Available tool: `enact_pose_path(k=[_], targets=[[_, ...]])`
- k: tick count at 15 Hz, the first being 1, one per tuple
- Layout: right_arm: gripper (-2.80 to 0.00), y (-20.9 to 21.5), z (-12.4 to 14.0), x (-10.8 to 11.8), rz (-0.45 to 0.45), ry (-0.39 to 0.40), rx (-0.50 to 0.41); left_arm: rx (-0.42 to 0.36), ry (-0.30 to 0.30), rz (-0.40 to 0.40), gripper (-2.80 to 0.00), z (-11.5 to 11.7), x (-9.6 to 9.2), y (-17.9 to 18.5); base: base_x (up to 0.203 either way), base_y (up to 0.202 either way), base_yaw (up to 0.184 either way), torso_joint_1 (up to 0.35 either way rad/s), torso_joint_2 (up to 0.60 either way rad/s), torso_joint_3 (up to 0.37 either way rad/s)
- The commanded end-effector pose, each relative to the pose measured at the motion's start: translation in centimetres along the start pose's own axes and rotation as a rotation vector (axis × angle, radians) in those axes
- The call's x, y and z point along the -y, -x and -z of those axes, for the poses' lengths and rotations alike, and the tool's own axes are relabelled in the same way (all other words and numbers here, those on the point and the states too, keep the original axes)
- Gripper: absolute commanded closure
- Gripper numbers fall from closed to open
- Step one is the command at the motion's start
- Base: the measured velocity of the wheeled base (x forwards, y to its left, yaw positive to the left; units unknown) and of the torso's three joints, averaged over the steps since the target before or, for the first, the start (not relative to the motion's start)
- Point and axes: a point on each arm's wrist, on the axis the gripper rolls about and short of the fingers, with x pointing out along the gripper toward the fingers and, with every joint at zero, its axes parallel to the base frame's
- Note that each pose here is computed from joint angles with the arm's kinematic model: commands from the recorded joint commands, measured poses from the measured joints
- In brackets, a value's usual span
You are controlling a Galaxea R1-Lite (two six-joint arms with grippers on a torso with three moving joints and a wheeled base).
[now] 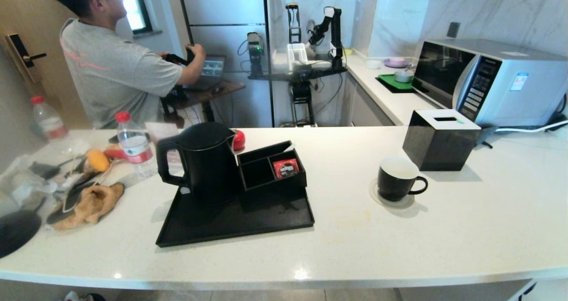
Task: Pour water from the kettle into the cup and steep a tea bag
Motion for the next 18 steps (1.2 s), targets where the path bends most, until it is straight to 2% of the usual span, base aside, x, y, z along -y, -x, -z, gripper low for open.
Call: enact_pose_path(k=[1, 12, 15, 18], targets=[[0.0, 0.3, 0.13, -0.02, 0.001, 0.009, 0.041, 0.0, 0.0, 0.0, 0.0, 0.0, 0.0, 0.01, 0.0, 0.0, 0.0, 0.0, 0.0, 0.0], [0.0, 0.32, 0.15, -0.01, 0.005, -0.002, 0.036, 0.0, 0.0, -0.001, 0.0, 0.0, 0.0, 0.0, 0.0, 0.0, 0.0, 0.0, 0.0, 0.0], [0.0, 0.34, 0.17, 0.03, 0.023, -0.059, 0.028, 0.0, 0.0, 0.0, 0.0, 0.0, 0.0, 0.01, 0.0, 0.0, 0.0, 0.0, 0.0, 0.0], [0.0, 0.3, 0.15, 0.03, 0.024, -0.062, 0.037, 0.0, 0.0, 0.0, 0.0, 0.0, 0.0, 0.01, 0.0, 0.0, 0.0, 0.0, 0.0, 0.0]])
